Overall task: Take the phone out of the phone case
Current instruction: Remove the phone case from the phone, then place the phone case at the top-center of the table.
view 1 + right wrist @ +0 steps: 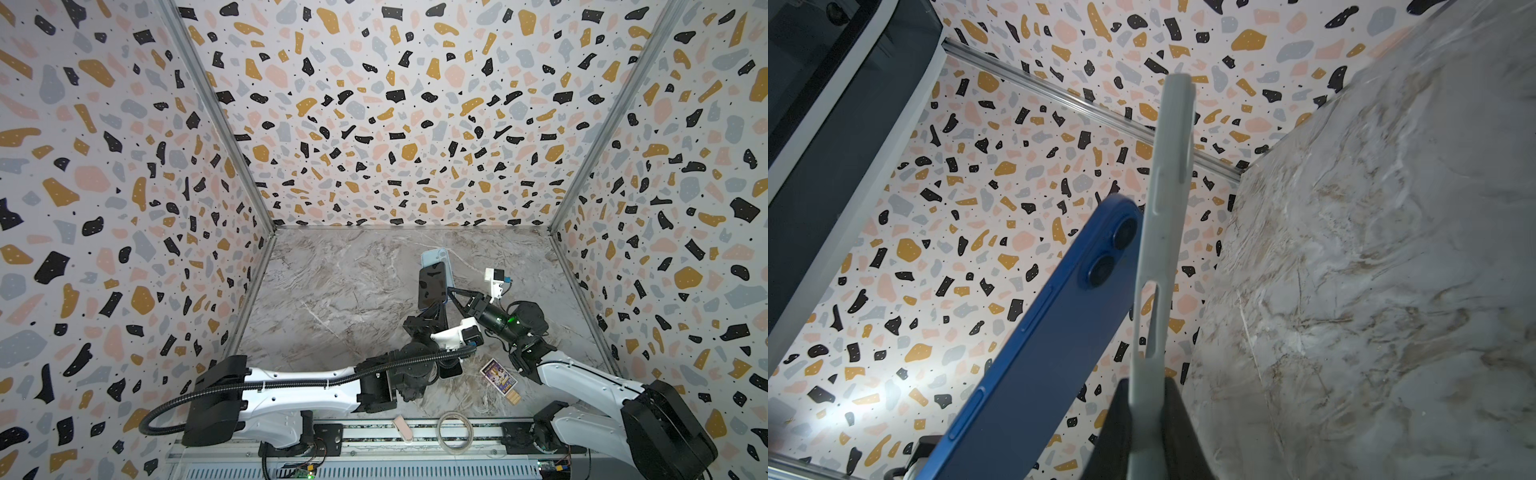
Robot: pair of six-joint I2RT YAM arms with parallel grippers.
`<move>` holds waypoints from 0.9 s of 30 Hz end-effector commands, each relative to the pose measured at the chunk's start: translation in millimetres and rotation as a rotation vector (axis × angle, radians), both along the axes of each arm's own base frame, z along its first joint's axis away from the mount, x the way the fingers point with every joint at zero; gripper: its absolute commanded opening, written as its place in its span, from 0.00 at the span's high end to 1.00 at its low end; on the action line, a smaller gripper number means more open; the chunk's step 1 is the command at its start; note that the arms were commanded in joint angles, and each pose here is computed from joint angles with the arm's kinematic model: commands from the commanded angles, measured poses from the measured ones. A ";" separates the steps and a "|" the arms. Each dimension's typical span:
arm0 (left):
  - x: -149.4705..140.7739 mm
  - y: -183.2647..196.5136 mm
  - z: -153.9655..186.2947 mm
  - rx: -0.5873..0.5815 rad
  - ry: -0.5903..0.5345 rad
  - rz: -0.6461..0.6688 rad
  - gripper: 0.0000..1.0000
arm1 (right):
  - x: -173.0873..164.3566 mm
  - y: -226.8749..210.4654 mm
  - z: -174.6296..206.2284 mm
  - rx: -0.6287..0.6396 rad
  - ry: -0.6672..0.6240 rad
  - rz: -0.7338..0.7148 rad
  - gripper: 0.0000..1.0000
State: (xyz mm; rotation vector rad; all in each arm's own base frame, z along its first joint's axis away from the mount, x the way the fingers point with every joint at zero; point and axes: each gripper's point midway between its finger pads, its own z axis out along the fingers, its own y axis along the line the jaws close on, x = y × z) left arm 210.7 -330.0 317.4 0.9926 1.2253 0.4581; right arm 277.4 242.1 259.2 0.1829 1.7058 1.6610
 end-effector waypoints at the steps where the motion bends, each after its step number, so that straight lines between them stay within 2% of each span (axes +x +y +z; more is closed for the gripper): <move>1: 0.5 17.7 18.4 -0.091 -0.016 0.051 1.00 | 13.8 -2.6 3.7 -0.022 -0.013 -0.053 1.00; 8: 0.6 32.4 12.0 -0.100 -0.004 0.086 1.00 | 28.9 5.7 -18.5 -0.057 0.052 -0.053 1.00; 16: 0.0 47.3 -10.5 -0.088 0.022 0.141 1.00 | 53.3 23.6 -49.6 -0.051 0.133 -0.031 1.00; 27: -8.2 68.1 -59.9 -0.114 0.111 0.184 1.00 | 89.4 52.1 -95.3 -0.068 0.237 -0.003 1.00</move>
